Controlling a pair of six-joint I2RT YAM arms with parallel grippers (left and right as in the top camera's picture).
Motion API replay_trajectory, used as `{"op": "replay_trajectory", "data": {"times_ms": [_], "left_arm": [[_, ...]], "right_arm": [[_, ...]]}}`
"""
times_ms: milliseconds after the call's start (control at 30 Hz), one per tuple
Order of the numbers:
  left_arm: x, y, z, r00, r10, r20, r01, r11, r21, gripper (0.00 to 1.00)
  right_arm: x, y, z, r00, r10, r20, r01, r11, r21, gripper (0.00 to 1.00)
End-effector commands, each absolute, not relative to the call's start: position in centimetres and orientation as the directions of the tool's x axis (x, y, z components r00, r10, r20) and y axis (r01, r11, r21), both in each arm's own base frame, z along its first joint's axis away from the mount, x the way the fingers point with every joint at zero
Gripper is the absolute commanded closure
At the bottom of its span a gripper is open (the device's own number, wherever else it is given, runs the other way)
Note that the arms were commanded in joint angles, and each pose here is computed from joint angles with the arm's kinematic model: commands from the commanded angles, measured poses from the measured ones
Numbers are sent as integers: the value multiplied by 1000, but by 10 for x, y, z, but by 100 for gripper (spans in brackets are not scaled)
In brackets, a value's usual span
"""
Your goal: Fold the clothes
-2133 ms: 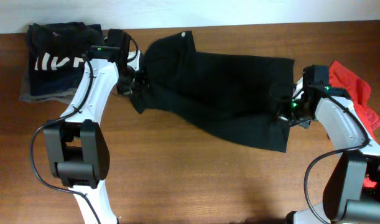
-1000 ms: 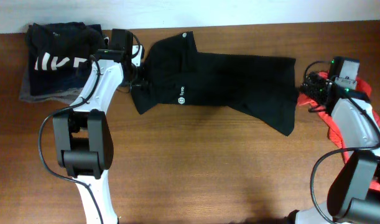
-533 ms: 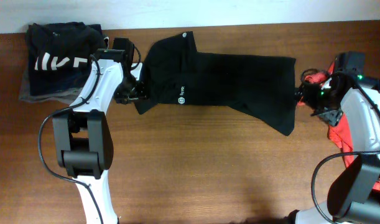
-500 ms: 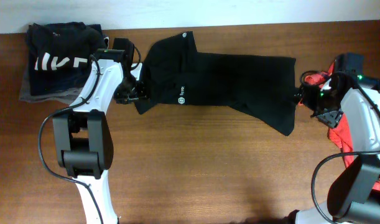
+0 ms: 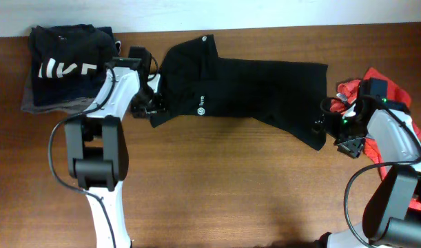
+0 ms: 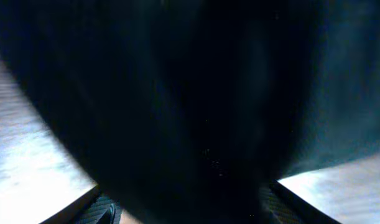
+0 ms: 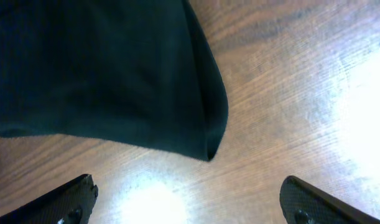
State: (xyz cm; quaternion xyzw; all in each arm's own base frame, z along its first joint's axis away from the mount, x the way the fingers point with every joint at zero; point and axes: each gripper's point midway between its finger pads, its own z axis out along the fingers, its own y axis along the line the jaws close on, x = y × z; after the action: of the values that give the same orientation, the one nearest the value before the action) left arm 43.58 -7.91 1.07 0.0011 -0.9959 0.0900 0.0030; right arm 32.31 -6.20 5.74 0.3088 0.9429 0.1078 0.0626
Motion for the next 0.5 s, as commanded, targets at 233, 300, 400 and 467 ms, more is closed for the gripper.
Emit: {"op": "replay_trajectory", "data": {"times_ms": [233, 300, 400, 467], "left_arm": [[438, -80, -3, -1000, -10, 24, -14, 980, -199, 40], [440, -79, -3, -1000, -10, 16, -13, 980, -199, 40], [441, -79, -3, -1000, -12, 13, -14, 980, -200, 40], [442, -79, -3, -1000, -12, 8, -13, 980, -201, 40]], "right_arm": [[325, -45, 38, -876, 473, -93, 435, 858, 274, 8], [329, -41, 38, -884, 455, -110, 413, 868, 277, 13], [336, -39, 37, -895, 419, -149, 375, 891, 255, 20], [338, -41, 34, -898, 408, -162, 370, 902, 221, 20]]}}
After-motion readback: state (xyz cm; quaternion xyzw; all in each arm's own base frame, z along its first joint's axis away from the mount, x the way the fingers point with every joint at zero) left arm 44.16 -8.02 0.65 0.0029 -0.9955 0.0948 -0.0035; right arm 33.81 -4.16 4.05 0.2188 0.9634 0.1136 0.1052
